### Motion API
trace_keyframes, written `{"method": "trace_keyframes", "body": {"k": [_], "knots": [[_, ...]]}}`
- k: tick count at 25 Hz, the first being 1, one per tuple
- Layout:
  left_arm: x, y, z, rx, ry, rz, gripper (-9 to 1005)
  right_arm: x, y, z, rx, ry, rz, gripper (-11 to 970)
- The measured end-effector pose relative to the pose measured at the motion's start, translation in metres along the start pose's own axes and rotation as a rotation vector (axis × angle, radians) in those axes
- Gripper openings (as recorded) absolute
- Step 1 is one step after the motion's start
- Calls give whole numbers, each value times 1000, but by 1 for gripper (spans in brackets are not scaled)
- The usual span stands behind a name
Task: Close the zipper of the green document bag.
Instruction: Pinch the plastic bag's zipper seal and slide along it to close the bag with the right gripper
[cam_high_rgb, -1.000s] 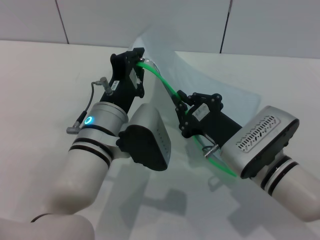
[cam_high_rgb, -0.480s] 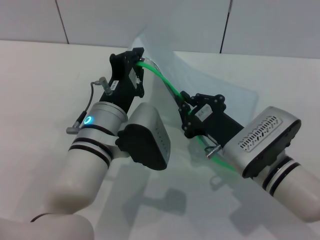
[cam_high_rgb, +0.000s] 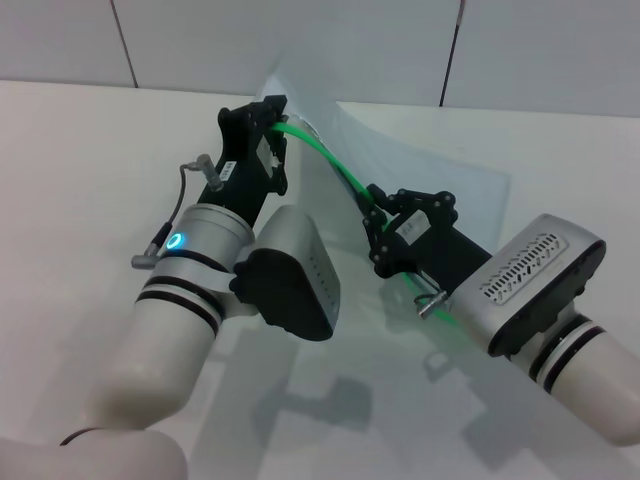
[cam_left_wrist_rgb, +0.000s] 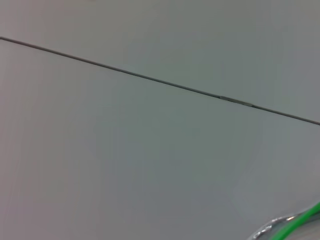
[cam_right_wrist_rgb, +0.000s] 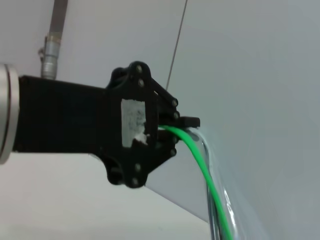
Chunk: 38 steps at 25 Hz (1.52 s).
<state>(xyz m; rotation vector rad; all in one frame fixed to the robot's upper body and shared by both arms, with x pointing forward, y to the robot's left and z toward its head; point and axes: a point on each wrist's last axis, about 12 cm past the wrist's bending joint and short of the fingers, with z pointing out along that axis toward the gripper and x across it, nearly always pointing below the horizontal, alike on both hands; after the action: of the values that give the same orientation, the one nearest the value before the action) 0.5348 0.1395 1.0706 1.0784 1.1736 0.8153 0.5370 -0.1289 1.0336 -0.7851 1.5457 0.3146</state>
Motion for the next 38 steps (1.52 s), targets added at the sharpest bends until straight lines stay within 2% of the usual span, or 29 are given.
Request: {"method": "trace_keyframes", "body": {"k": [25, 38], "knots": [[0, 2, -1, -16, -4, -1, 52, 14, -12, -8, 57, 48, 10, 102], [0, 2, -1, -16, -4, -2, 51, 25, -24, -15, 110, 86, 12, 106]]}}
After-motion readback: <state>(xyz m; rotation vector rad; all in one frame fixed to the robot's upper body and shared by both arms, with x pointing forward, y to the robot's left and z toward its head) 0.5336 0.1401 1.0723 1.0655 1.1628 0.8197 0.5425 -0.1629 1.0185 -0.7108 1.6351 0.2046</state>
